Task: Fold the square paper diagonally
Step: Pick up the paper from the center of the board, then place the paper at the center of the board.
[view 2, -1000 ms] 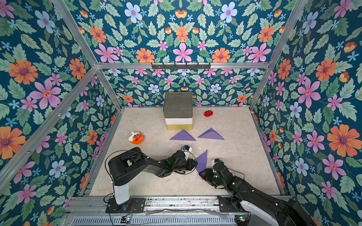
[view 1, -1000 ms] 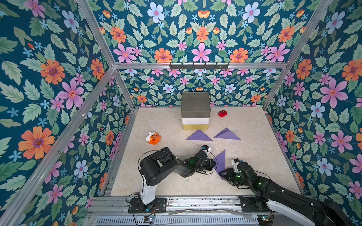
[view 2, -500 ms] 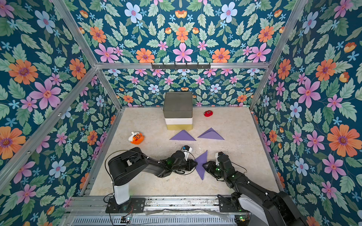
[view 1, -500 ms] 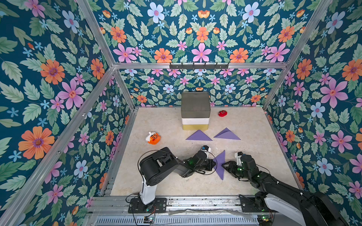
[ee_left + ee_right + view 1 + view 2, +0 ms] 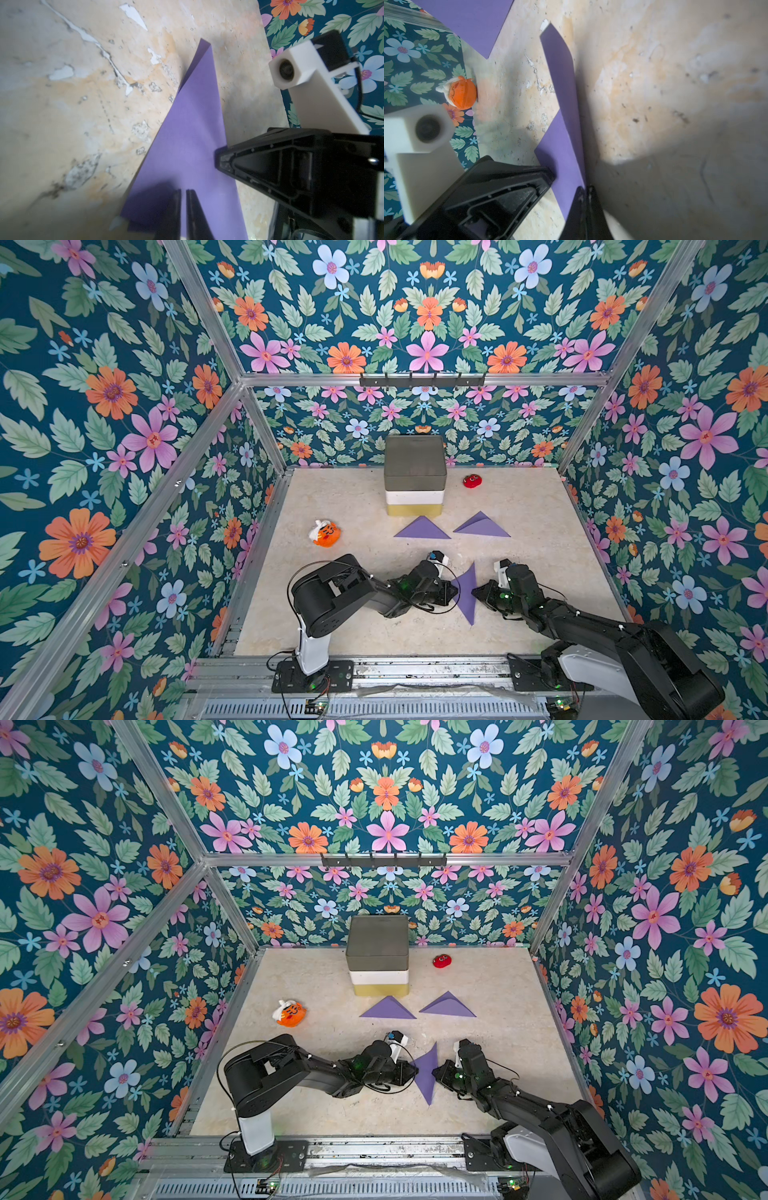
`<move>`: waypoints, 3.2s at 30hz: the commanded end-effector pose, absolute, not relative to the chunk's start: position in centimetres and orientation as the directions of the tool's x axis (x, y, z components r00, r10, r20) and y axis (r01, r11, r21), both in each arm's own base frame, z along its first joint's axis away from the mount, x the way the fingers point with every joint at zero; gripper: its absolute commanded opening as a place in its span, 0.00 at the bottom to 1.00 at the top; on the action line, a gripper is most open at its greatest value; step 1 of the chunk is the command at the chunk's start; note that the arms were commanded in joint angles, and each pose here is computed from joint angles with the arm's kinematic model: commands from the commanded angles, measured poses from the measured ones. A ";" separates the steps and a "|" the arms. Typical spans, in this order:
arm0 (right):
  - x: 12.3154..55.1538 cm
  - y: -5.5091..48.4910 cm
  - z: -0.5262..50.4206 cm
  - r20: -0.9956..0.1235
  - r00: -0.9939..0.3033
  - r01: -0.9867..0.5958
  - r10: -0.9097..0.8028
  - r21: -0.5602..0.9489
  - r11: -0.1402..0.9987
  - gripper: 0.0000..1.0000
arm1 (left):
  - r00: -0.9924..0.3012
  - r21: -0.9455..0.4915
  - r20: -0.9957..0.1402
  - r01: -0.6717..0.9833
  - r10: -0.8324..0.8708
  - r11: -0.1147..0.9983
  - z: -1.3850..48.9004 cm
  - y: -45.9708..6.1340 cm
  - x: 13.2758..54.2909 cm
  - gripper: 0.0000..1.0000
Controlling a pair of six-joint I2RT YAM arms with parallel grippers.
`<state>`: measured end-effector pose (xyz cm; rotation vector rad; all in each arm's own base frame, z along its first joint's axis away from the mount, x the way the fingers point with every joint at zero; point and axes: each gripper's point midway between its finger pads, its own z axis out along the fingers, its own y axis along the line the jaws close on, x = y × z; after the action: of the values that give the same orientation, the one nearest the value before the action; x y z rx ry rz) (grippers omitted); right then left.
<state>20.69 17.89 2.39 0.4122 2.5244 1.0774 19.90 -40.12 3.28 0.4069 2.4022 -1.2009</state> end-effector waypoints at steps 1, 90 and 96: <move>21.3 18.2 4.0 -0.250 -0.872 0.084 0.421 0.770 0.633 0.00 | -0.831 -0.671 -0.555 0.472 0.035 0.571 6.6 -40.1 20.9 0.39; 27.7 22.1 2.5 -0.302 -0.745 0.317 0.595 0.625 0.714 0.18 | -0.625 -0.578 -0.647 0.027 -0.438 0.815 9.7 -16.7 24.1 0.76; 28.2 22.2 3.8 -0.342 -0.747 0.283 0.570 0.613 0.738 0.21 | -0.610 -0.585 -0.649 0.018 -0.455 0.811 10.2 -16.0 24.4 0.81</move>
<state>27.86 22.45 2.98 0.6814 2.4364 0.7593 24.38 -16.08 10.05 -0.3254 2.1313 -0.6966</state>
